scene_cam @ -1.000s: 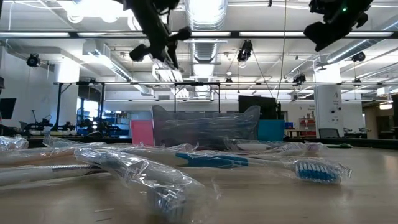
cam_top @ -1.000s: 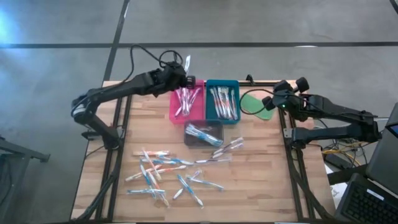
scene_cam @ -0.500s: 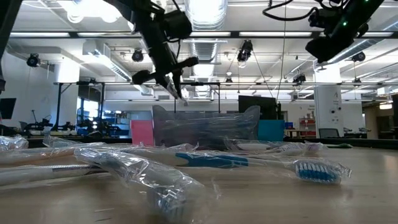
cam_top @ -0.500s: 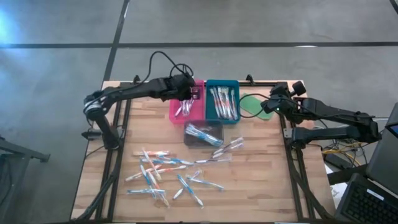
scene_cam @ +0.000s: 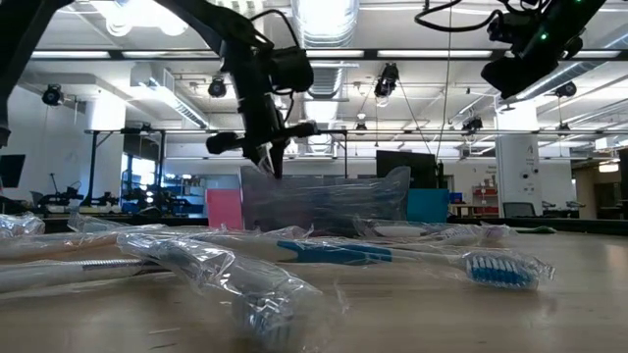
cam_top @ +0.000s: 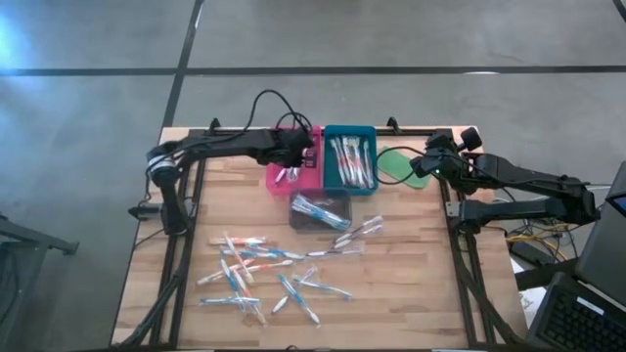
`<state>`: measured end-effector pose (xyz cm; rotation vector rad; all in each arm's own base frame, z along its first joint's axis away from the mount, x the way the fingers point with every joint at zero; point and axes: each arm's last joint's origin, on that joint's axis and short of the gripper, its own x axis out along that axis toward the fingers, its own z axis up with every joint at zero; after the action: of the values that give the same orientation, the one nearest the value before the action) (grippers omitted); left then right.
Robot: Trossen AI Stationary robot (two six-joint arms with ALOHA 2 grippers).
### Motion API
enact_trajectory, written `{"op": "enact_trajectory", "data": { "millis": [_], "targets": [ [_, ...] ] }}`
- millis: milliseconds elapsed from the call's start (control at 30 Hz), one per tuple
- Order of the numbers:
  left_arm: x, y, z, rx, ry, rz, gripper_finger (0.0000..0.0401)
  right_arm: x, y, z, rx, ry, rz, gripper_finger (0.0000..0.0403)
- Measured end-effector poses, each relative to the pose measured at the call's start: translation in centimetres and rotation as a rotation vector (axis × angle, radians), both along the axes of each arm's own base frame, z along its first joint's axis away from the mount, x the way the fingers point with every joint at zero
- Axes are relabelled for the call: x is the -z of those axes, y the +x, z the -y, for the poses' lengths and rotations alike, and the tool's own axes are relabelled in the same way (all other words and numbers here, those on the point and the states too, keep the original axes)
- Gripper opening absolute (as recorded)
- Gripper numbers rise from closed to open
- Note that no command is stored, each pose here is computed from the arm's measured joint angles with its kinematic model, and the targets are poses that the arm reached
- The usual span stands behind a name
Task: Pick & Place Toothbrushes
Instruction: Put the purple toothbrush into the pink bin
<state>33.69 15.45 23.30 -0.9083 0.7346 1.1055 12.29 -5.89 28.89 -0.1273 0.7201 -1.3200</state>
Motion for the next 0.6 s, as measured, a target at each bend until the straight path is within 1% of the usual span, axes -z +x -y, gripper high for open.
{"op": "enact_trajectory", "data": {
  "millis": [133,600],
  "targets": [
    [1.3,0.4,-0.3,-0.011,0.021,-0.051,0.0035,0.0,0.0,0.0,0.0,0.0,0.0,0.0008],
    [4.9,1.2,-1.1,-0.01,0.015,-0.15,0.0035,0.1,0.1,0.0,-0.018,0.02,0.001,0.0008]
  ]
}}
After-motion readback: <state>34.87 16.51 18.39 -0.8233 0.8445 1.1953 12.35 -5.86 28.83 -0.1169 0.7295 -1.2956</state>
